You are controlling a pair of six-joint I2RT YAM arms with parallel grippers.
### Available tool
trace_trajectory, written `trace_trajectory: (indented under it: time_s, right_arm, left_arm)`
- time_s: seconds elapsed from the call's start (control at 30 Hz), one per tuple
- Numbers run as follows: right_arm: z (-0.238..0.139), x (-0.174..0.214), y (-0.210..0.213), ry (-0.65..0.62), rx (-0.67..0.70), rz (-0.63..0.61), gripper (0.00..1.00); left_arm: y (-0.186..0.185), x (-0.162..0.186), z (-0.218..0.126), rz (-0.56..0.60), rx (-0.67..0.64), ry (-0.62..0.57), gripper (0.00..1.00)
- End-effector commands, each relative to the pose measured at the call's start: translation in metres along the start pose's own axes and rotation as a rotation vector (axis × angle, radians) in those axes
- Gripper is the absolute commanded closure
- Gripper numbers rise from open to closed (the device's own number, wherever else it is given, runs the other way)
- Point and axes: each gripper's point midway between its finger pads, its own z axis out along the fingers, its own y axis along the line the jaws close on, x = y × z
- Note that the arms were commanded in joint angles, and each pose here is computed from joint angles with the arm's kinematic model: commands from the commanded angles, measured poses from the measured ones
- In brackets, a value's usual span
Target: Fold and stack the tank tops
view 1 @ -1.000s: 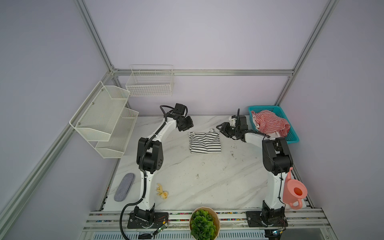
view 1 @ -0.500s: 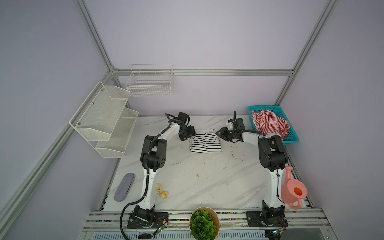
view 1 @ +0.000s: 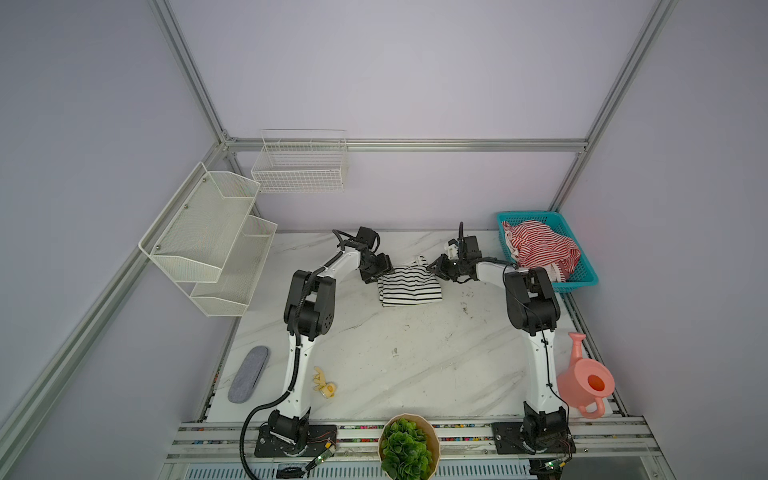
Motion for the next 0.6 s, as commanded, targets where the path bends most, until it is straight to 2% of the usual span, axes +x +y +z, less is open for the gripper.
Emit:
trace_trajectory:
  time_s: [0.0,0.07,0.17,0.3,0.47,0.57]
  right_arm:
    - [0.013,0.023,-0.012,0.075,0.034,0.032,0.74]
    - [0.011,0.022,-0.008,0.071,0.023,0.028,0.71]
    - [0.007,0.023,-0.001,0.075,0.006,0.016,0.62]
    - [-0.015,0.014,0.005,0.024,0.026,-0.004,0.53]
    - [-0.056,0.002,0.02,-0.069,0.049,-0.029,0.48]
    - [-0.072,0.006,0.03,-0.091,0.04,-0.045,0.48]
  left_arm:
    - [-0.015,-0.009,-0.003,0.02,0.048,-0.022,0.39]
    - [-0.015,-0.009,-0.001,0.02,0.05,-0.02,0.5]
    - [-0.014,-0.012,0.001,0.028,0.048,-0.027,0.72]
    - [0.003,-0.029,-0.004,0.029,0.003,-0.053,0.98]
    - [0.038,-0.064,-0.032,0.057,-0.086,-0.121,1.0]
    - [0.057,-0.084,-0.054,0.12,-0.146,-0.166,1.0]
